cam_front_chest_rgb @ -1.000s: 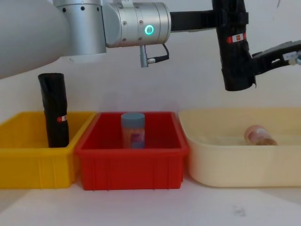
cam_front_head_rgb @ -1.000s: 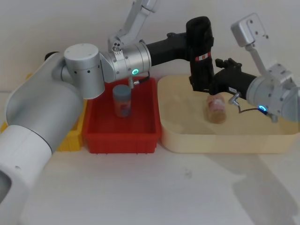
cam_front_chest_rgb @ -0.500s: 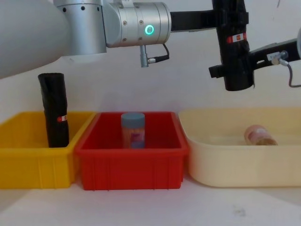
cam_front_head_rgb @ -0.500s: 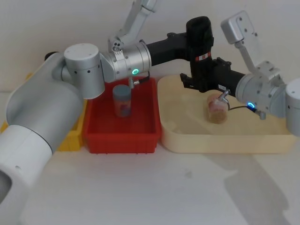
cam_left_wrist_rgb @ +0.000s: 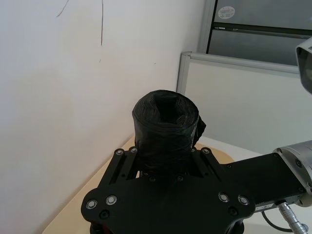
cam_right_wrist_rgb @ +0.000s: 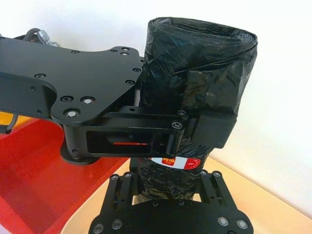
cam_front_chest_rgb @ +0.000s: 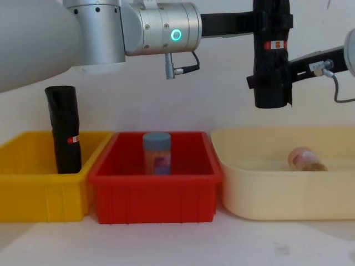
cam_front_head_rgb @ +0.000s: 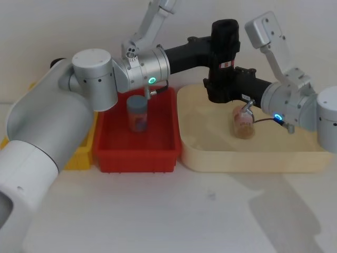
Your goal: Pick up the garbage bag with the one hand and transfer it to the other hand.
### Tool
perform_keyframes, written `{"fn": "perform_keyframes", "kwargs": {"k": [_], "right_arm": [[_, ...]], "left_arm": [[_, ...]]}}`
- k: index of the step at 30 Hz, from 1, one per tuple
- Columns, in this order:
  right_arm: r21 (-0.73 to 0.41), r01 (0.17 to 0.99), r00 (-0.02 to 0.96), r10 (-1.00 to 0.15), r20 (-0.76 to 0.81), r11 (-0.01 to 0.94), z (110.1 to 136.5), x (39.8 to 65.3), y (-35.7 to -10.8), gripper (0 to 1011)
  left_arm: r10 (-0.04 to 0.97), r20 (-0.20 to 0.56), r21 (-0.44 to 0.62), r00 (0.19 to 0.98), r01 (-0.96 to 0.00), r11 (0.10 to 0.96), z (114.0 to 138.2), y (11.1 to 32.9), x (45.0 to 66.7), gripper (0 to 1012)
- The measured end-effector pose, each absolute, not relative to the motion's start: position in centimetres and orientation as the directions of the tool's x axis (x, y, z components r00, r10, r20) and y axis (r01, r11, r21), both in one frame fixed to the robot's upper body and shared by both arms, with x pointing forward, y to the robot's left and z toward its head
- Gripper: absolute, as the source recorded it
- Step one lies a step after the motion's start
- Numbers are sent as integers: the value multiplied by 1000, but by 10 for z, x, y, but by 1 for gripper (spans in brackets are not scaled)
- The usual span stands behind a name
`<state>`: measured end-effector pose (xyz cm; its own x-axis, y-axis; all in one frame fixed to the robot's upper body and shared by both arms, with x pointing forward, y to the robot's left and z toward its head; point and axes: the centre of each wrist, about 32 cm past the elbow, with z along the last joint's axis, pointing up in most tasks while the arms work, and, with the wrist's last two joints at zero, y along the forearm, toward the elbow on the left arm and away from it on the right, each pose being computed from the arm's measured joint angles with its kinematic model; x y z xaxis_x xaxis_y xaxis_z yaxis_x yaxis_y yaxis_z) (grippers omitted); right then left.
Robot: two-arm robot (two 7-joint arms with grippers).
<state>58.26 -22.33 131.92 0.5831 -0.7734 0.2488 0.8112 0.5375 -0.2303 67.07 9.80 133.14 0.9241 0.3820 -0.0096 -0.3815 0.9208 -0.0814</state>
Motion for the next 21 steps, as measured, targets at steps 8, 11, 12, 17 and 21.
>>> {"fn": "perform_keyframes", "kwargs": {"k": [8, 11, 12, 17, 21], "right_arm": [[-230, 810, 585, -773, 247, 540, 1319, 583, -222, 570], [-230, 810, 585, -773, 246, 540, 1319, 583, -222, 569], [-230, 809, 586, -772, 246, 541, 1319, 584, -222, 570], [-229, 809, 586, -772, 245, 541, 1319, 584, -222, 569], [-229, 808, 588, -771, 244, 543, 1319, 584, -221, 569]], "left_arm": [[382, -10, -81, 924, -382, 921, 1331, 98, 671, 354], [382, -10, -81, 924, -381, 921, 1331, 98, 671, 354], [382, -10, -81, 924, -381, 921, 1331, 98, 671, 354], [382, -9, -81, 924, -381, 921, 1331, 98, 671, 358], [381, -9, -81, 924, -381, 921, 1331, 98, 671, 447]]}}
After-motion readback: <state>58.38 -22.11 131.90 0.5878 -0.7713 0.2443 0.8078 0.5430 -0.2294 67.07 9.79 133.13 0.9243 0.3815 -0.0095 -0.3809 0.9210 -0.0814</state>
